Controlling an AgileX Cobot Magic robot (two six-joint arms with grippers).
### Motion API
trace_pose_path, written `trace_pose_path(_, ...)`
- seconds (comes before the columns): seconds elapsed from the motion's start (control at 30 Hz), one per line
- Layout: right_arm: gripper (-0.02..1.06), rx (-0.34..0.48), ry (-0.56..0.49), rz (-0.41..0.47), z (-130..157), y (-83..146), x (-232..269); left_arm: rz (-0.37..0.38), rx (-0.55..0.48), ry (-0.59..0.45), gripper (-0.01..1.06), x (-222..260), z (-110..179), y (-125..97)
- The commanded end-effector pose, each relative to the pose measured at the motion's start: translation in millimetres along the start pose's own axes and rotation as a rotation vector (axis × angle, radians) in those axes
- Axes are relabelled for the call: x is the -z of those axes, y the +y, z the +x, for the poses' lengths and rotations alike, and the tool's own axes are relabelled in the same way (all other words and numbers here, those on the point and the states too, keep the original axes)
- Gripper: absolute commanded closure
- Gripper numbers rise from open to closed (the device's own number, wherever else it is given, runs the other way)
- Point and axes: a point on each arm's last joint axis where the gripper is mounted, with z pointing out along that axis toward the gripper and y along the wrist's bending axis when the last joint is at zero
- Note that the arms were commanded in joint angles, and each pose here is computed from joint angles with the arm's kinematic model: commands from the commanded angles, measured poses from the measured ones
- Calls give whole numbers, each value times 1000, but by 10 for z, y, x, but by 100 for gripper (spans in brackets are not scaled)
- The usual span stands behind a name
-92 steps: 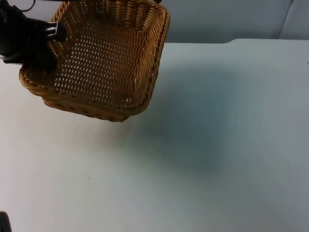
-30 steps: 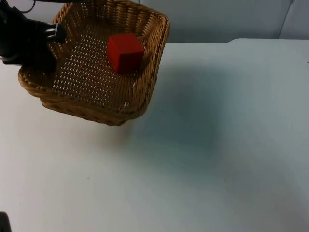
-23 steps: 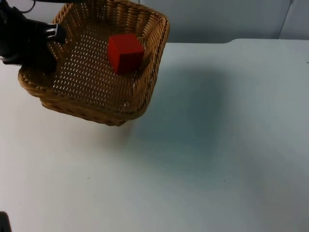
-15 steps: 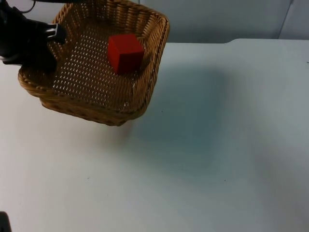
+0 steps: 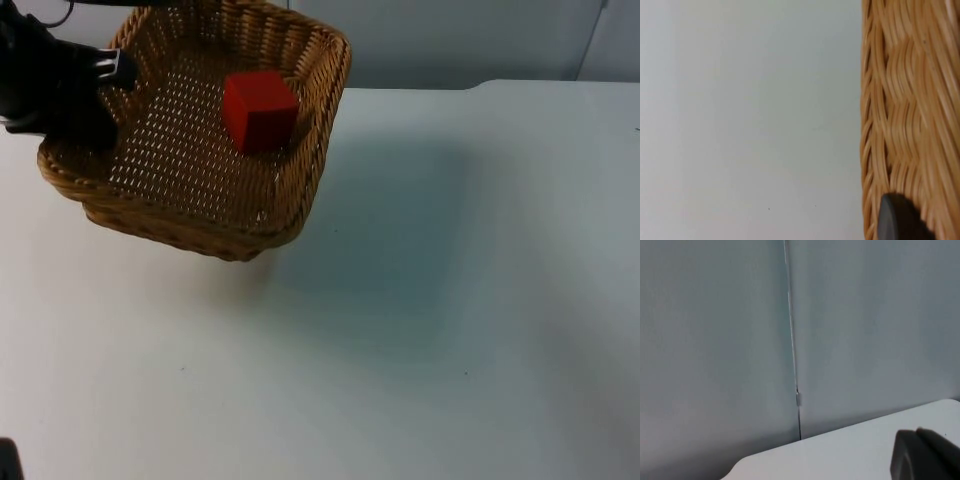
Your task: Pick up the basket with the left hand and place the cube into the basket with the right hand.
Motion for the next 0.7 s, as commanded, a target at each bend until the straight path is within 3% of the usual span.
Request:
trace_pose_path(0.0,105,-1,-5,5,-7,-19,0,3,24,-31,105,31,-40,-20)
trace_pose_path(0.37,105,-12,2,-23,0,7,0,29,50,-8,105,-13,-12,-28)
trace_pose_path(0.5,105,-13,3,-26,0,10,0,103,58,138,105,-232,175,-17)
trace_pose_path(0.67,105,-13,3,-26,0,10,0,151,122,225,105,-458,326,19)
